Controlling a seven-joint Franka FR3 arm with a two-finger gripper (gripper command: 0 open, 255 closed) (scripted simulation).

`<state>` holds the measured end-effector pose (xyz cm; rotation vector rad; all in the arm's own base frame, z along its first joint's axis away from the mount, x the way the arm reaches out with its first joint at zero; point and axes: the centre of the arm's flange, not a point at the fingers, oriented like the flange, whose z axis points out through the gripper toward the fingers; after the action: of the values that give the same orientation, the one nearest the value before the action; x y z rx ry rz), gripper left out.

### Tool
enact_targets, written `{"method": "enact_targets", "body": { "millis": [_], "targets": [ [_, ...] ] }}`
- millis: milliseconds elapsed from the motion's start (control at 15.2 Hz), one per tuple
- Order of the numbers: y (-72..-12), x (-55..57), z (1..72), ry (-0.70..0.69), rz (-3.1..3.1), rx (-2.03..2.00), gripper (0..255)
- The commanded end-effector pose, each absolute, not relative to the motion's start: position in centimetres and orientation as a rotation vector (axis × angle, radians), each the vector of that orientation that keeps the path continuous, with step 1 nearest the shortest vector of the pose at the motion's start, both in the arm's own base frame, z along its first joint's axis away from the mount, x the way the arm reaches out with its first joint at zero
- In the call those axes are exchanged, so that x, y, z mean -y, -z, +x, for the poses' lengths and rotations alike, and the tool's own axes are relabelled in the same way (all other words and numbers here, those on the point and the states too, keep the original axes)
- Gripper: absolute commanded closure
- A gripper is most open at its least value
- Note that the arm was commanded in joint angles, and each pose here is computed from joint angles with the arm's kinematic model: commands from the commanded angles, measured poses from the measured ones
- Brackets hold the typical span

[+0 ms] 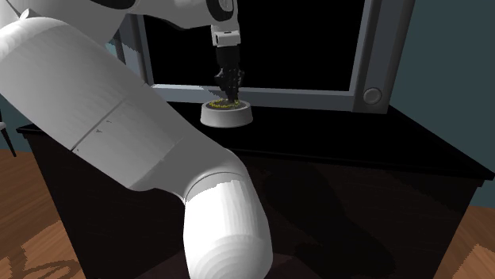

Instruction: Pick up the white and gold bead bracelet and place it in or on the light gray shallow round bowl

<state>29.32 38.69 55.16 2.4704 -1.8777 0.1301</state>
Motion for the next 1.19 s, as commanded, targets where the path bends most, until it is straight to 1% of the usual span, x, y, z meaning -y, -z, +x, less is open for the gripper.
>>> {"method": "enact_targets", "body": {
  "millis": [0, 264, 330, 660, 924, 1122],
  "targets": [
    [-55.1, -38.7, 29.3, -0.130, 2.471, 1.878, 255],
    [-55.1, -38.7, 29.3, -0.130, 2.470, 1.878, 255],
    [-55.1, -38.7, 29.3, -0.130, 2.470, 1.878, 0],
    [-55.1, -38.7, 29.3, -0.130, 2.471, 1.878, 0],
    [-60.0, -39.1, 29.1, -0.130, 2.471, 1.878, 0],
    [-60.0, -39.1, 29.1, -0.130, 2.471, 1.878, 0]
  ]
}}
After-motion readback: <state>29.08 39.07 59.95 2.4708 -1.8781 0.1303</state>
